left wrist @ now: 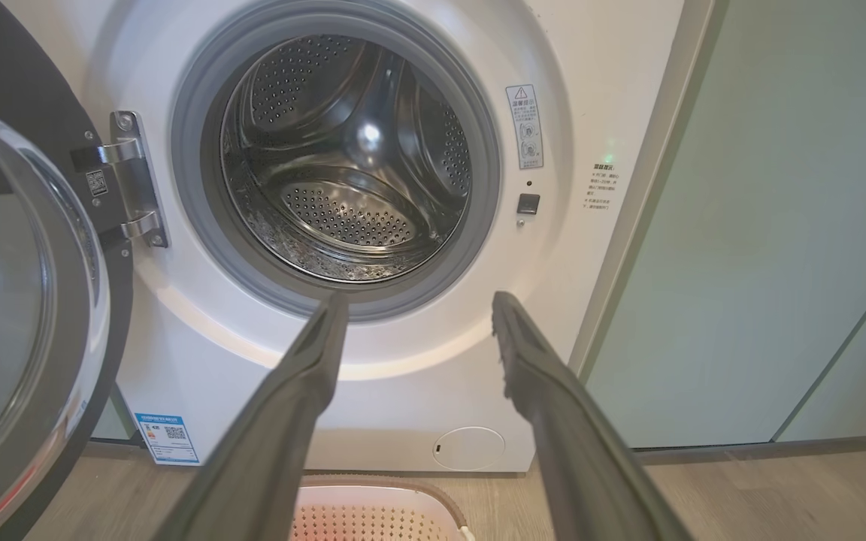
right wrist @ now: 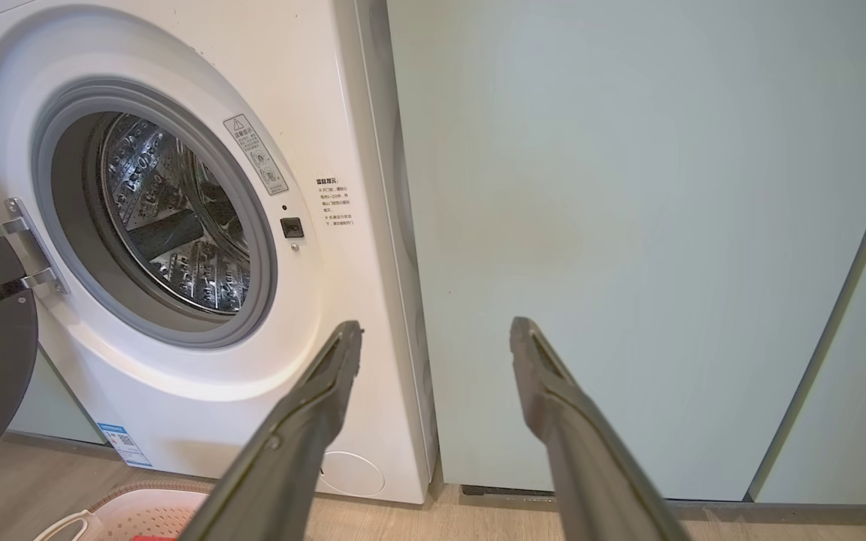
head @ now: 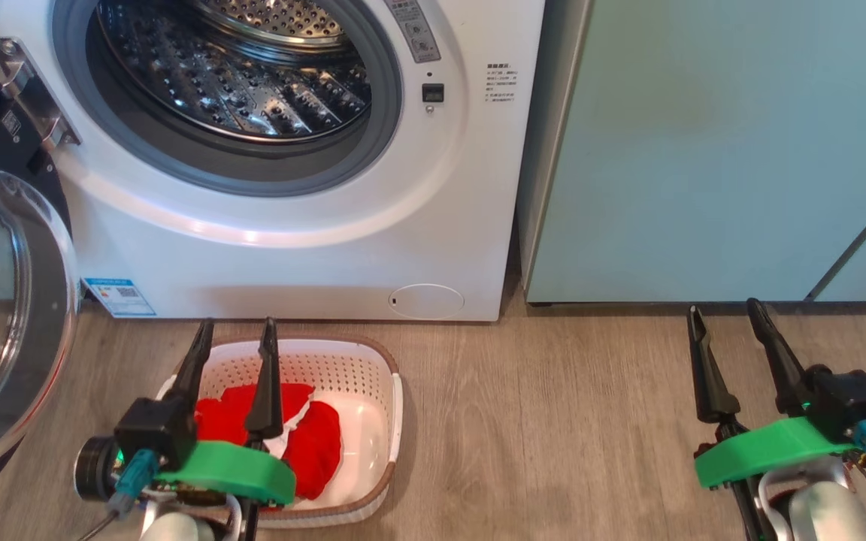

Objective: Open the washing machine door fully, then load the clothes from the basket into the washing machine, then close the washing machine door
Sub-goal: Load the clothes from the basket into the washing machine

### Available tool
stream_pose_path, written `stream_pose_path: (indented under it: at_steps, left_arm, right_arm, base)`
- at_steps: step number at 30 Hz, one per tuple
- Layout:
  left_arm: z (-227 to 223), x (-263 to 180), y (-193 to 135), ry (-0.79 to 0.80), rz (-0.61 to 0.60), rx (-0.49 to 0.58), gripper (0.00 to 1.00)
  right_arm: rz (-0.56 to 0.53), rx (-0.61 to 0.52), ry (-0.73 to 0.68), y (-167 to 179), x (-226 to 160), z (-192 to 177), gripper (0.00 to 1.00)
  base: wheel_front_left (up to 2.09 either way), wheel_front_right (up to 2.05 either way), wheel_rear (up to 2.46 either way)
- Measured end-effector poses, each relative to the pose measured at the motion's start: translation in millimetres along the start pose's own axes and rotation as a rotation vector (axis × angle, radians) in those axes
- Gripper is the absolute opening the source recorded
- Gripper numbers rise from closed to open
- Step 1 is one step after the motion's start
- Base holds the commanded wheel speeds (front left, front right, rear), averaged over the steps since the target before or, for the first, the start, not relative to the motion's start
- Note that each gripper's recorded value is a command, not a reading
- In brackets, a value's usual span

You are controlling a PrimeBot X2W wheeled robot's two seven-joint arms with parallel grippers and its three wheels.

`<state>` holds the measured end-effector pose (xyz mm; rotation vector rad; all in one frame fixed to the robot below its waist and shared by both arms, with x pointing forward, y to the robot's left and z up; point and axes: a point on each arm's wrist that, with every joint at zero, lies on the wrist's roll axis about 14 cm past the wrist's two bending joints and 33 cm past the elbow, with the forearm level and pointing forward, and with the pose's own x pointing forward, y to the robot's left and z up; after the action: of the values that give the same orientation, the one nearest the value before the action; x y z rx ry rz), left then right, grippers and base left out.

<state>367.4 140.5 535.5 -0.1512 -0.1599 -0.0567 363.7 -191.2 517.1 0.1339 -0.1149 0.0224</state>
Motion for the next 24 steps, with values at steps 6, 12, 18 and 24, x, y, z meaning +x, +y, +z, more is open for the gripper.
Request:
stream_pose_path:
  at_steps: [6, 12, 18, 24]
  left_arm:
    - [-27, -1, 5, 0.080, 0.007, 0.035, 1.00]
    - [-76, 7, 13, 0.223, 0.014, 0.073, 1.00]
    - [-141, 19, 23, 0.403, -0.011, 0.140, 1.00]
    - [-213, 24, 40, 0.612, -0.032, 0.178, 1.00]
  right_arm:
    - [0.001, 0.001, 0.029, 0, 4, -10, 1.00]
    - [0.018, 0.006, 0.110, 5, 13, -39, 1.00]
    - [0.029, 0.004, 0.158, 7, 37, -63, 1.00]
    - [0.033, -0.002, 0.233, 6, 52, -98, 1.00]
  base:
    - [0.00, 0.00, 0.00]
    - [0.00, 0.00, 0.00]
    - [0.00, 0.00, 0.00]
    - [0.00, 0.00, 0.00]
